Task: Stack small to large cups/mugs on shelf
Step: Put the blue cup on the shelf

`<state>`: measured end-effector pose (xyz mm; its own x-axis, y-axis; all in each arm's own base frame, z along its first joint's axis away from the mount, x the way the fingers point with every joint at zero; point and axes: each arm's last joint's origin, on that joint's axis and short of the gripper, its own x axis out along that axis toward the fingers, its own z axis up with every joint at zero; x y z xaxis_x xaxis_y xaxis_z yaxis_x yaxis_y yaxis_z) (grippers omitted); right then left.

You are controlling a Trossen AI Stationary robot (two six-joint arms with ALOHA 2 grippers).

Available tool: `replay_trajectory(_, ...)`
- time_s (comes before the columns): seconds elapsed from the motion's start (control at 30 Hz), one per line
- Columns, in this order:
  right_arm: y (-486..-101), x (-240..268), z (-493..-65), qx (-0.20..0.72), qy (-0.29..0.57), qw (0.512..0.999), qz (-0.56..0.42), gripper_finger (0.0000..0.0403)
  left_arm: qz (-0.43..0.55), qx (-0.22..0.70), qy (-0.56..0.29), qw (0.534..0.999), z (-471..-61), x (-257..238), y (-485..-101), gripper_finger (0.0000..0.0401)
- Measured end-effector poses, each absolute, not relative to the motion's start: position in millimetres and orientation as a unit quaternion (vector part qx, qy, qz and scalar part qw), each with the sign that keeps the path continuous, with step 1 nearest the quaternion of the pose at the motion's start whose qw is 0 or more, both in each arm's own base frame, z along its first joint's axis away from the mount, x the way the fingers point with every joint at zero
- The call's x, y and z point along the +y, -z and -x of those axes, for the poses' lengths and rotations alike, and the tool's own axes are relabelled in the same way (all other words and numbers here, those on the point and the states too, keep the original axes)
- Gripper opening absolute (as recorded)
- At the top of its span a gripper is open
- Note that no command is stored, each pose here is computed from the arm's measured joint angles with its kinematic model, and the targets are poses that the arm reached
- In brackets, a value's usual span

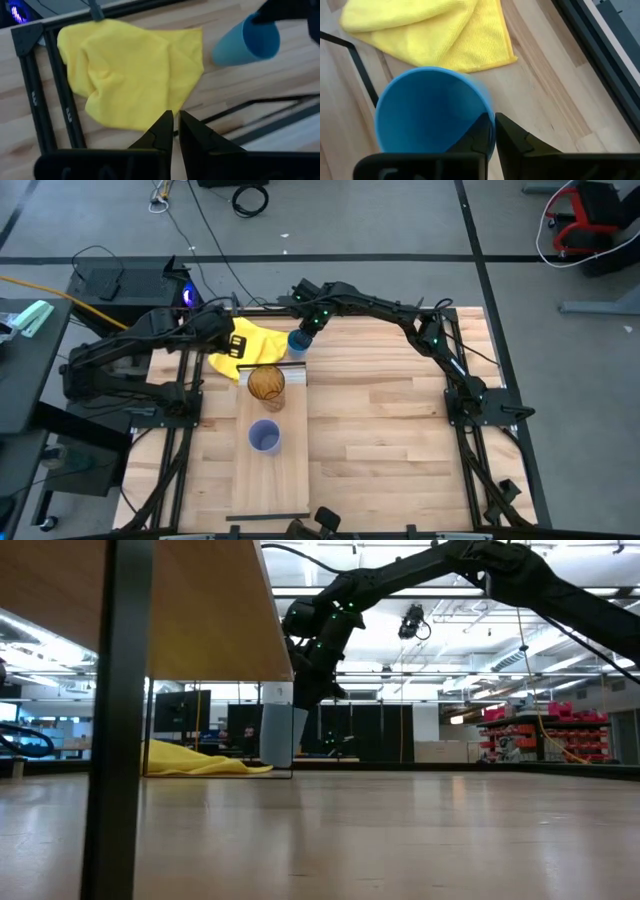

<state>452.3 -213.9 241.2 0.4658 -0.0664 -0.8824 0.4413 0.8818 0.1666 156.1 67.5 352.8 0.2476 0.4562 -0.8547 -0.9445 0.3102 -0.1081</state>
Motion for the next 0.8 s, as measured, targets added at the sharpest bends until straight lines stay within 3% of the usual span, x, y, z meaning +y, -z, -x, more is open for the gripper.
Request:
replay_trajectory(0.37,-241.4,-214.1,-452.7,0.49,0.158,0.834,-0.199,0.0038,0.32,0.375,-0.501,0.711,-164.8,91.1,-347.0,0.0046)
replay_trajectory(0.8,-243.0,-214.8,-455.3,0.474,0.158,0.84,-0.21,0.0039,0.347,0.366,-0.454,0.734,-185.8,121.8,-338.1,0.007)
